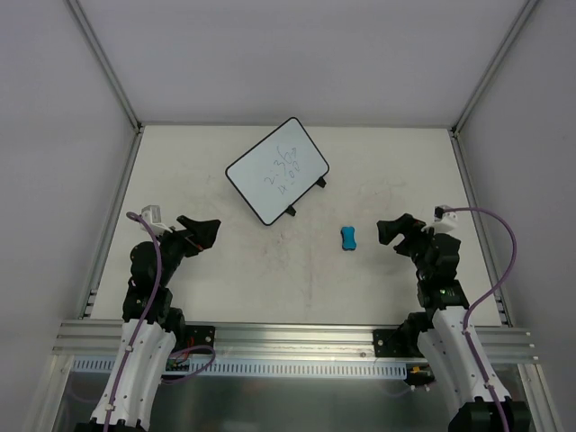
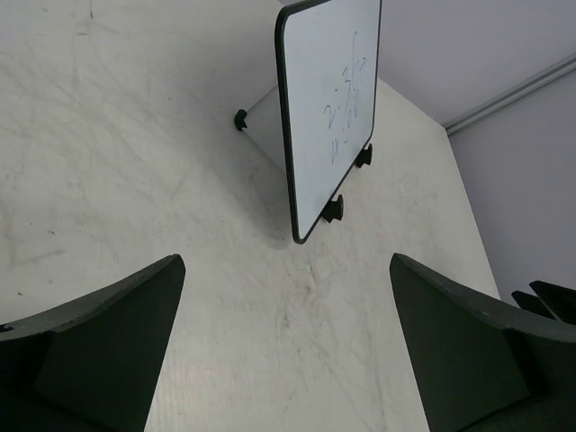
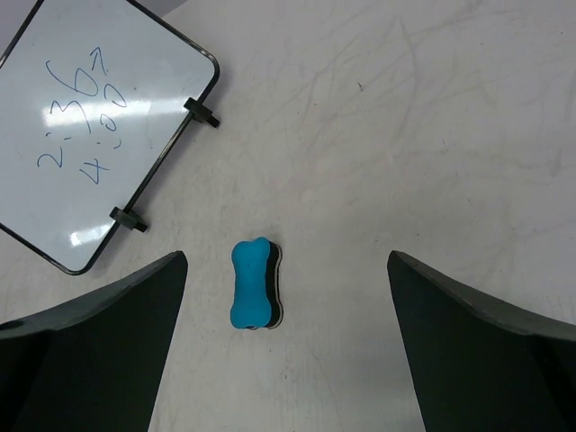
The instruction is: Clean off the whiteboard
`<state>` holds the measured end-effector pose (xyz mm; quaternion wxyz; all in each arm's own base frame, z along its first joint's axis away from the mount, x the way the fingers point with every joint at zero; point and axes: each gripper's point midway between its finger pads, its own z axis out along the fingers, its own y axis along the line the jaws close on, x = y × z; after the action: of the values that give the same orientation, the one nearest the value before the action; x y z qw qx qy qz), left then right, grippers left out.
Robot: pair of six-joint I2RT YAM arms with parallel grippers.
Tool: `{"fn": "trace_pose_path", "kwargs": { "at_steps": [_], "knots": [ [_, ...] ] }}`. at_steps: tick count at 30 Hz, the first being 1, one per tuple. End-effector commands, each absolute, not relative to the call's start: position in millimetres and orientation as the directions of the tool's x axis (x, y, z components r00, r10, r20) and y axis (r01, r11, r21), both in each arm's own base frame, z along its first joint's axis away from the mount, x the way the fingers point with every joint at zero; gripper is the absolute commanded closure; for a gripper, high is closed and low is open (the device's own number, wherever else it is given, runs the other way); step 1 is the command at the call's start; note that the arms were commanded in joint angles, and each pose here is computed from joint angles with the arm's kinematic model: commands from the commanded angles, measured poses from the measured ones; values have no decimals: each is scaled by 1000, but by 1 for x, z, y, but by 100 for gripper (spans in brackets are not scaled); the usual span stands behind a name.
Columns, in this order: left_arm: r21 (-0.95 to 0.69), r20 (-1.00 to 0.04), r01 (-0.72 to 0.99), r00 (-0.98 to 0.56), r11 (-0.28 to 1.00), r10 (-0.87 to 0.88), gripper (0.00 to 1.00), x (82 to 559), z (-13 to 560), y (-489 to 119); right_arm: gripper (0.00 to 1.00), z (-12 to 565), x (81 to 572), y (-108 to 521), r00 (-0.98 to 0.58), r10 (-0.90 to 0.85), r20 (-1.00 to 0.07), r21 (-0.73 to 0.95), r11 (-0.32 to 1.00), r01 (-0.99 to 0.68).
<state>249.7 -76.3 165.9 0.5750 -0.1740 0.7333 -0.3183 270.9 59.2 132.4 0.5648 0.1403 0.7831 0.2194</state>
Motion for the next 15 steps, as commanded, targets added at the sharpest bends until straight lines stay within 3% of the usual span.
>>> {"fn": "trace_pose_path", "kwargs": {
  "at_steps": [1, 7, 15],
  "knots": [
    [-670, -737, 132, -244, 731, -631, 1, 251, 181, -76, 1, 148, 275, 55, -244, 479, -843, 502, 864, -40],
    [-664, -740, 122, -252, 738, -624, 1, 251, 180, -75, 1, 144, 275, 63, -303, 444, -843, 483, 873, -66],
    [-656, -747, 132, -254, 743, -615, 1, 251, 181, -76, 1, 137, 280, 114, -437, 228, -870, 332, 927, -177]
  ]
}}
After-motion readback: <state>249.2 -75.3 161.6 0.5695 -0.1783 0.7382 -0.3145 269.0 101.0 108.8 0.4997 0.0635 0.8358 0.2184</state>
